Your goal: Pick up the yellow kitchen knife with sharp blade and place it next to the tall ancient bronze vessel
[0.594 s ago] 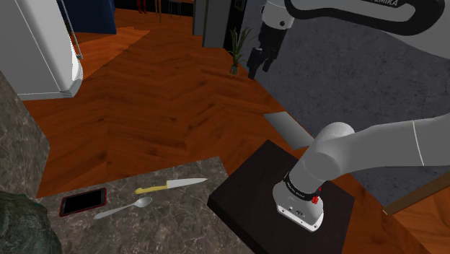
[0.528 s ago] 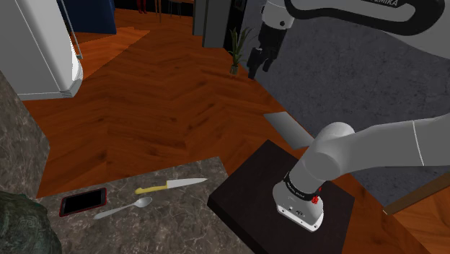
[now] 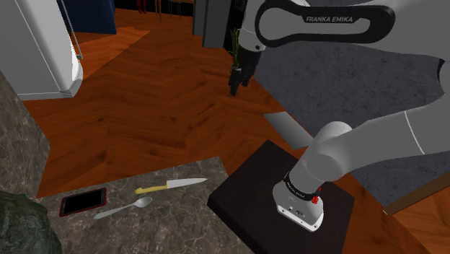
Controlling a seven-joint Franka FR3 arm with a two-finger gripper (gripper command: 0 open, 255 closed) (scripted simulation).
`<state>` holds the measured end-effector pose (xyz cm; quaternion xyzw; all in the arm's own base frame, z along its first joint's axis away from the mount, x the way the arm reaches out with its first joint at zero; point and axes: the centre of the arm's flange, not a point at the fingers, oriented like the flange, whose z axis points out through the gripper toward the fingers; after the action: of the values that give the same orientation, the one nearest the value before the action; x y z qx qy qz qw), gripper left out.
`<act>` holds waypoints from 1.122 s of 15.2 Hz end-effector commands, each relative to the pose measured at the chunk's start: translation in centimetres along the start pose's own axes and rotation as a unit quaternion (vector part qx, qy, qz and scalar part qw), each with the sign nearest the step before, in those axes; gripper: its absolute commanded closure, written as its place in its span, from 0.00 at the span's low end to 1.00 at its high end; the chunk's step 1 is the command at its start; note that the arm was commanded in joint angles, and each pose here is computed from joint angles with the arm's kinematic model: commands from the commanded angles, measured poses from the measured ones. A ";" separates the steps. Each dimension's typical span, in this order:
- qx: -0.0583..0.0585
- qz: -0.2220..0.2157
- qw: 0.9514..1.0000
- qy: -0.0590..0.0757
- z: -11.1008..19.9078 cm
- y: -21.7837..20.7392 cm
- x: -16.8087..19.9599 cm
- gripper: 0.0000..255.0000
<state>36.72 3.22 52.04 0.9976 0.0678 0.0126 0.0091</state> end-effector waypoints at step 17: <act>0.054 -0.180 0.982 -0.016 19.3 -9.5 9.1 0.00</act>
<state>44.66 12.87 33.85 0.9709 0.2362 -0.0079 -0.0385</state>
